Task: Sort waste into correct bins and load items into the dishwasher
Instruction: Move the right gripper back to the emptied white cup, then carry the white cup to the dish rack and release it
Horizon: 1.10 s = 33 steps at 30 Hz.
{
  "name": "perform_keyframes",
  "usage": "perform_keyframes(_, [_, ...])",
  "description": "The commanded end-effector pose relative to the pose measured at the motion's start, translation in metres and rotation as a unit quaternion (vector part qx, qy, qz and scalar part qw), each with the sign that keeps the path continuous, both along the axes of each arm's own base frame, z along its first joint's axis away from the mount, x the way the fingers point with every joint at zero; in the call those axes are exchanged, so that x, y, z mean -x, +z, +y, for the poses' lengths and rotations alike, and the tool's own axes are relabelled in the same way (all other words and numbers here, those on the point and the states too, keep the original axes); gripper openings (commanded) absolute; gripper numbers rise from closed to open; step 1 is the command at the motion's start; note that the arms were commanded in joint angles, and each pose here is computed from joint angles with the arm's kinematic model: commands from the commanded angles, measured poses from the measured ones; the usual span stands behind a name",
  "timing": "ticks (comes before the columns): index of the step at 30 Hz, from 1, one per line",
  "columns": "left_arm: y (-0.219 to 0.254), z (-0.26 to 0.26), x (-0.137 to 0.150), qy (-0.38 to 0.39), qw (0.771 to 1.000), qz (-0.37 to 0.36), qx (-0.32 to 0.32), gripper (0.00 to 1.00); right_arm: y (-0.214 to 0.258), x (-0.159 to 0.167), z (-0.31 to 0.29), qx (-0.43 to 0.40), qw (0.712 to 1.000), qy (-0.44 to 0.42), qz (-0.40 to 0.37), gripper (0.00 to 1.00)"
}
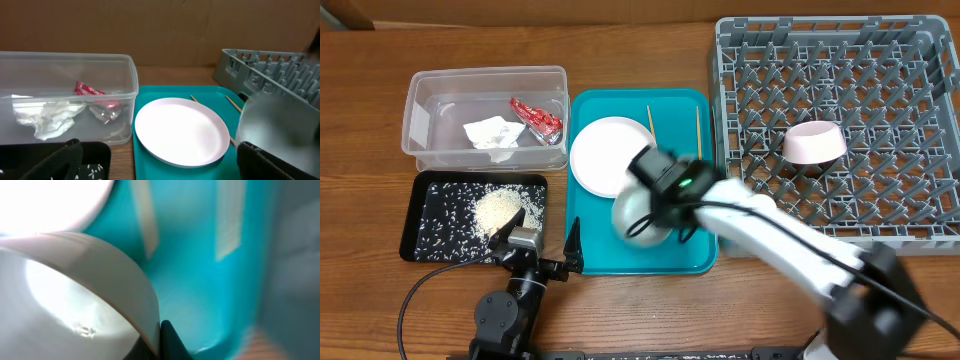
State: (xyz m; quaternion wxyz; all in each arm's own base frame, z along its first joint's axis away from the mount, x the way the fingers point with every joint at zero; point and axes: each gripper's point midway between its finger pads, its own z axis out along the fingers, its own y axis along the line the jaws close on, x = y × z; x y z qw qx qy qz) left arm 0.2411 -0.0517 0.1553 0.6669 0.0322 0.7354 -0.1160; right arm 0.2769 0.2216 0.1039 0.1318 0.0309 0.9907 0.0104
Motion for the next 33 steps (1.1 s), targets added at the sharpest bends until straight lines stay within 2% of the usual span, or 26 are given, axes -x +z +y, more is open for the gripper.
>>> perform_keyframes(1, [0.0,0.0,0.0,-0.002,1.0,-0.003,0.001,1.0,0.125,-0.064,-0.089,0.094,0.959,-0.108,-0.244,0.04])
perform_keyframes(5, [0.0,0.0,0.0,-0.002,1.0,-0.003,0.001,1.0,0.197,-0.079,-0.174,0.208,0.892,-0.187,-0.354,0.04])
perform_keyframes(7, [0.0,0.0,0.0,-0.002,1.0,-0.003,0.001,1.0,0.213,-0.081,-0.212,0.262,0.866,-0.222,-0.364,0.04])
perform_keyframes(9, [0.0,0.0,0.0,-0.002,1.0,-0.003,0.001,1.0,0.215,-0.082,-0.242,0.296,0.853,-0.246,-0.353,0.04])
perform_keyframes(16, [0.0,0.0,0.0,-0.002,1.0,-0.003,0.001,1.0,0.19,-0.075,-0.337,0.362,0.823,-0.341,-0.276,0.04])
perform_keyframes(21, [0.0,0.0,0.0,-0.002,1.0,-0.003,0.001,1.0,0.149,-0.07,-0.398,0.404,0.806,-0.387,-0.192,0.04])
perform_keyframes(27, [0.0,0.0,0.0,-0.002,1.0,-0.003,0.001,1.0,0.104,-0.066,-0.428,0.432,0.804,-0.393,-0.115,0.04])
perform_keyframes(33, [0.0,0.0,0.0,-0.002,1.0,-0.003,0.001,1.0,0.071,-0.07,-0.432,0.451,0.809,-0.372,-0.066,0.04])
